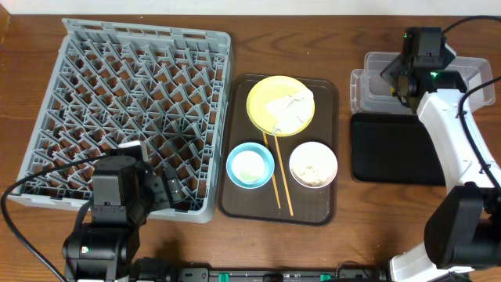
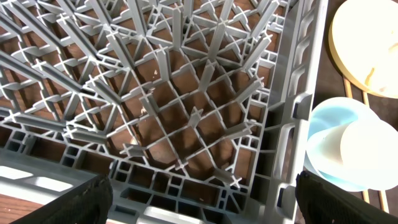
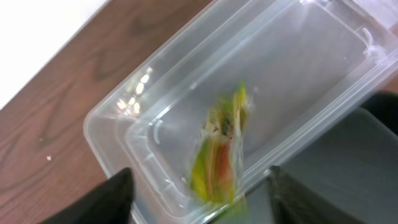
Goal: Sort waste into correct bins and load items into the dishwasher
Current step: 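Carry the wrapper with the right gripper and drop it in the clear bin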
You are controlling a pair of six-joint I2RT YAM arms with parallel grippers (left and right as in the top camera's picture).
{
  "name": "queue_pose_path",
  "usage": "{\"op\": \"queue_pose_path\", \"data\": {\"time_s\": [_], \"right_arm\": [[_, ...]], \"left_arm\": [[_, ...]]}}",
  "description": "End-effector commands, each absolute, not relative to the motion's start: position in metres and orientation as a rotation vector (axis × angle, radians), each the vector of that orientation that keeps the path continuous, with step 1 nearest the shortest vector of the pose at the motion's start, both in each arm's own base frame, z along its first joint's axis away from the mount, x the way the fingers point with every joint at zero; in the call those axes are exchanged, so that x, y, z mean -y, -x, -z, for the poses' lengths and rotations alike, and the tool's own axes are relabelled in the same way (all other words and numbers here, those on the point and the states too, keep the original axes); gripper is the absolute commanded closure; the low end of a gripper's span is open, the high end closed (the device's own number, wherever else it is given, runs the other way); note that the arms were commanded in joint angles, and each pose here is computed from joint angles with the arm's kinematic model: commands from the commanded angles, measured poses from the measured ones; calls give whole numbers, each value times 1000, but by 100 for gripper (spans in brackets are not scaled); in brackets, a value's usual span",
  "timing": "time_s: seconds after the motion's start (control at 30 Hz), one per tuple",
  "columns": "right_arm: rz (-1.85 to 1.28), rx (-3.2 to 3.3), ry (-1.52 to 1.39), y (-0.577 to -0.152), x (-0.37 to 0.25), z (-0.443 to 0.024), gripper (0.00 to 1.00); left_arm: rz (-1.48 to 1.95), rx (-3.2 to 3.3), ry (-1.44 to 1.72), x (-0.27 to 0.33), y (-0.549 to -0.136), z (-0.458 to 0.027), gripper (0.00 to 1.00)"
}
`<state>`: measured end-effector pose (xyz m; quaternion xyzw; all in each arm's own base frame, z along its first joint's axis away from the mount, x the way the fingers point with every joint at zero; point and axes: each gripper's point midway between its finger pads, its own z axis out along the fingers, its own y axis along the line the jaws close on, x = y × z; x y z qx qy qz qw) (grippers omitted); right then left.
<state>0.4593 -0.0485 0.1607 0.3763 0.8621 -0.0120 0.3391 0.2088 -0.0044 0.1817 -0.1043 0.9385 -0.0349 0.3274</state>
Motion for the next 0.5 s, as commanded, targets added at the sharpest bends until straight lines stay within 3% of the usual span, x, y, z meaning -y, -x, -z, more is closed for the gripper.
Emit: {"op": "queue_pose_path", "data": {"time_s": [0.0,0.23,0.47], "right_arm": [[-36,-2305,-756,-467,31,-170,29],[-489,-2390,122,-454,-110,-195,22],[-364,-2535,316,-425,-169,-150,20]], "left_arm": [[92,-2434,295,3,-211,-190,6],[92,-2434,295,3,-211,-190,6],[92,-2434,295,3,-211,-190,6]]}}
